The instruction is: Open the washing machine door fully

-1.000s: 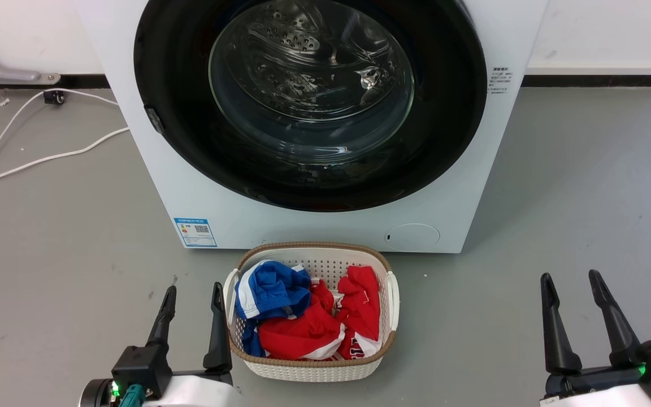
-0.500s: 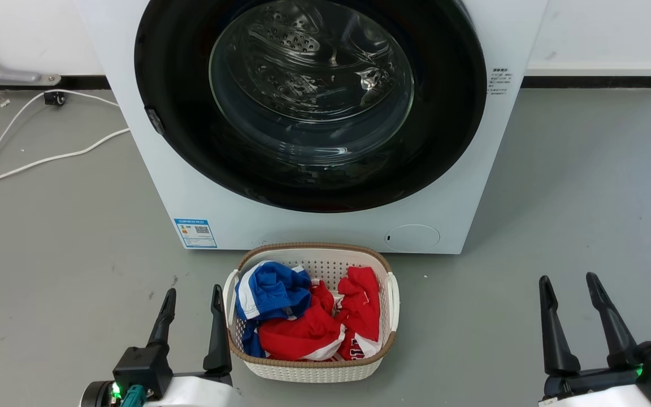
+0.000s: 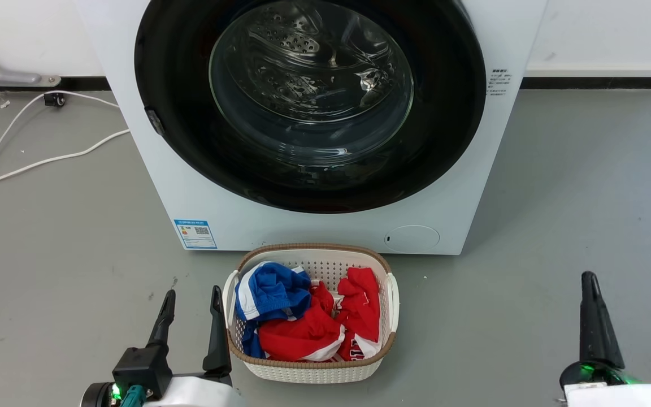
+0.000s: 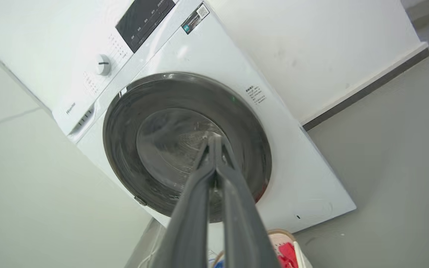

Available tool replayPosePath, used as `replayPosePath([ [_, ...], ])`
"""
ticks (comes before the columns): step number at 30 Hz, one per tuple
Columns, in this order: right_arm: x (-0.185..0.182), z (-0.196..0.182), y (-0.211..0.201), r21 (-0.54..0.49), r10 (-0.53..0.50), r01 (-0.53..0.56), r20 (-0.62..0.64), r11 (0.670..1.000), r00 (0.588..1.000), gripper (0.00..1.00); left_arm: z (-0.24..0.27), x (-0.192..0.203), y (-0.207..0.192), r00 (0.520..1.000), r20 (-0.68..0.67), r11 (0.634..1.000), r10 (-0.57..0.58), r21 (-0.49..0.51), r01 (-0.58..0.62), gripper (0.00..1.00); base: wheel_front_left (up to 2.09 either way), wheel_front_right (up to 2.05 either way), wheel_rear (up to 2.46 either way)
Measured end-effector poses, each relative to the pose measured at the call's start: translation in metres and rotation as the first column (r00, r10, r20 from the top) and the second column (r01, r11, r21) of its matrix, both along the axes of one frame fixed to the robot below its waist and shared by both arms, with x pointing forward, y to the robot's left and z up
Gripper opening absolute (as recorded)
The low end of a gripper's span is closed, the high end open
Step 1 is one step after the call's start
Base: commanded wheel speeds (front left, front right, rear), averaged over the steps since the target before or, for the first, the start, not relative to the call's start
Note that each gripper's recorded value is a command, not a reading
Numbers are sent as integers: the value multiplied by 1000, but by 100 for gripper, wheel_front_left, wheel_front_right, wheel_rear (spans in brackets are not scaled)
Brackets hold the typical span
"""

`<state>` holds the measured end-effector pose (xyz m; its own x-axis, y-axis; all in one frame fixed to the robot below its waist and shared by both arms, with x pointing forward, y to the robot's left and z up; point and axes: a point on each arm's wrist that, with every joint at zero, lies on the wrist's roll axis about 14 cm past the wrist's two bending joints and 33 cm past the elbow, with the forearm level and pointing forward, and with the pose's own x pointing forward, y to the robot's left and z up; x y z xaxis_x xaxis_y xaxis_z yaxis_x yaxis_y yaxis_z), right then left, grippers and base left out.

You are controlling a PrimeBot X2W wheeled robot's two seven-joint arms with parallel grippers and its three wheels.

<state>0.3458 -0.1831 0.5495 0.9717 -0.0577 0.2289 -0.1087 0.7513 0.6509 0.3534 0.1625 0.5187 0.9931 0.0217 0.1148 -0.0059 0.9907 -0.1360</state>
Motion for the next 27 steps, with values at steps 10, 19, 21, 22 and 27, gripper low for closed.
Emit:
replayPosePath([
  [10, 1, -20, 9, 558, 58, -26, -40, 829, 998, 0, 0, -1, 2, 1000, -1, 1000, 8, -13, -8, 100, 0, 0, 0],
  [19, 0, -17, 20, 772, 183, -106, -14, 627, 983, 0, 0, -1, 4, 1000, -2, 1000, 11, -13, -11, 100, 0, 0, 0],
  [21, -1, -16, 17, 787, 194, -114, -7, 606, 981, 0, 0, -1, 4, 1000, -1, 1000, 16, -13, -16, 100, 0, 0, 0],
  [22, -1, -14, 15, 794, 197, -120, 0, 596, 980, 0, 0, -1, 5, 1000, 0, 1000, 17, -12, -17, 100, 0, 0, 0],
  [27, -4, -16, 2, 807, 201, -119, 1, 578, 980, 0, 0, 0, 6, 1000, -2, 1000, 21, -9, -21, 100, 0, 0, 0],
])
